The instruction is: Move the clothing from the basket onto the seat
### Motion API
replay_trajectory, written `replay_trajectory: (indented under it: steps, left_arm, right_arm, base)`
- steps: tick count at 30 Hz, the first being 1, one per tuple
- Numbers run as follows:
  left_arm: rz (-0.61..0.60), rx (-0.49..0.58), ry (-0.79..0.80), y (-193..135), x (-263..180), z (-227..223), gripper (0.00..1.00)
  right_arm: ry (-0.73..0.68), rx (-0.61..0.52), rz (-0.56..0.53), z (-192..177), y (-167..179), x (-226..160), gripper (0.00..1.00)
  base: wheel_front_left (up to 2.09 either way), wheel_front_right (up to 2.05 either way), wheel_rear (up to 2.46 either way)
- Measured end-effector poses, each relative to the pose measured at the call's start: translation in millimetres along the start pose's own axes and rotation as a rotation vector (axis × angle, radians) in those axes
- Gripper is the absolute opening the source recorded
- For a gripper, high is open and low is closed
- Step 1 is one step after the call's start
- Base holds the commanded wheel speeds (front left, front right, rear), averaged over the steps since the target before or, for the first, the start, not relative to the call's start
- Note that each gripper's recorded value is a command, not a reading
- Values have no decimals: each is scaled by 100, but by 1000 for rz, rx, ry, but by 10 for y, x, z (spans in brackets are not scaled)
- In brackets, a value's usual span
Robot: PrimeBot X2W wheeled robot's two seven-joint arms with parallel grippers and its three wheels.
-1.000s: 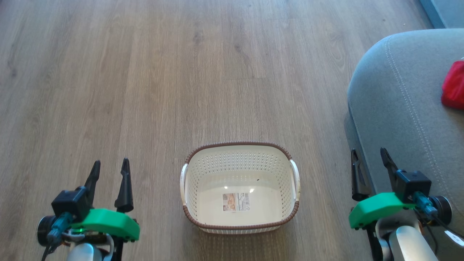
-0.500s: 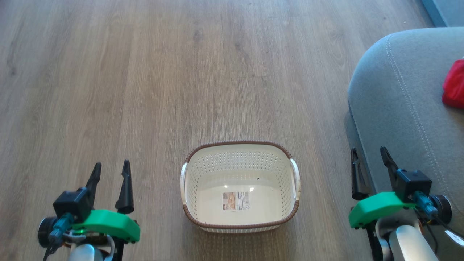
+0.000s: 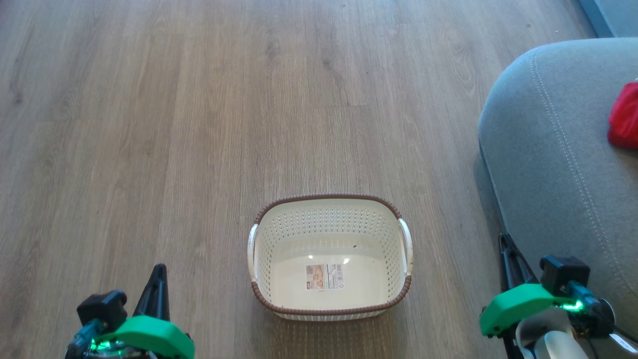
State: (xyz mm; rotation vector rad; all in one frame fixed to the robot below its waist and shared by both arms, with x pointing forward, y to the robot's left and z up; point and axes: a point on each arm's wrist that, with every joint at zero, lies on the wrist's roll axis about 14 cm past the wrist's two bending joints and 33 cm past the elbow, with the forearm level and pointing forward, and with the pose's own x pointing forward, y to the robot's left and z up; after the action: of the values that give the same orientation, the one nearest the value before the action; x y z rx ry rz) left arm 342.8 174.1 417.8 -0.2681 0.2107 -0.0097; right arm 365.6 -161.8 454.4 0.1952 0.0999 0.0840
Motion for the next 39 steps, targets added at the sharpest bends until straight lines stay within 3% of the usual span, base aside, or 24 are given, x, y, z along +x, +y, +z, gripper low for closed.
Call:
replay_trajectory:
  steps: [39]
  left_arm:
    - [57,-409,-6,76,46,120,0]
  right_arm:
    - [-4,445,-96,39,-174,-7,0]
  base:
    - [0,0,0]
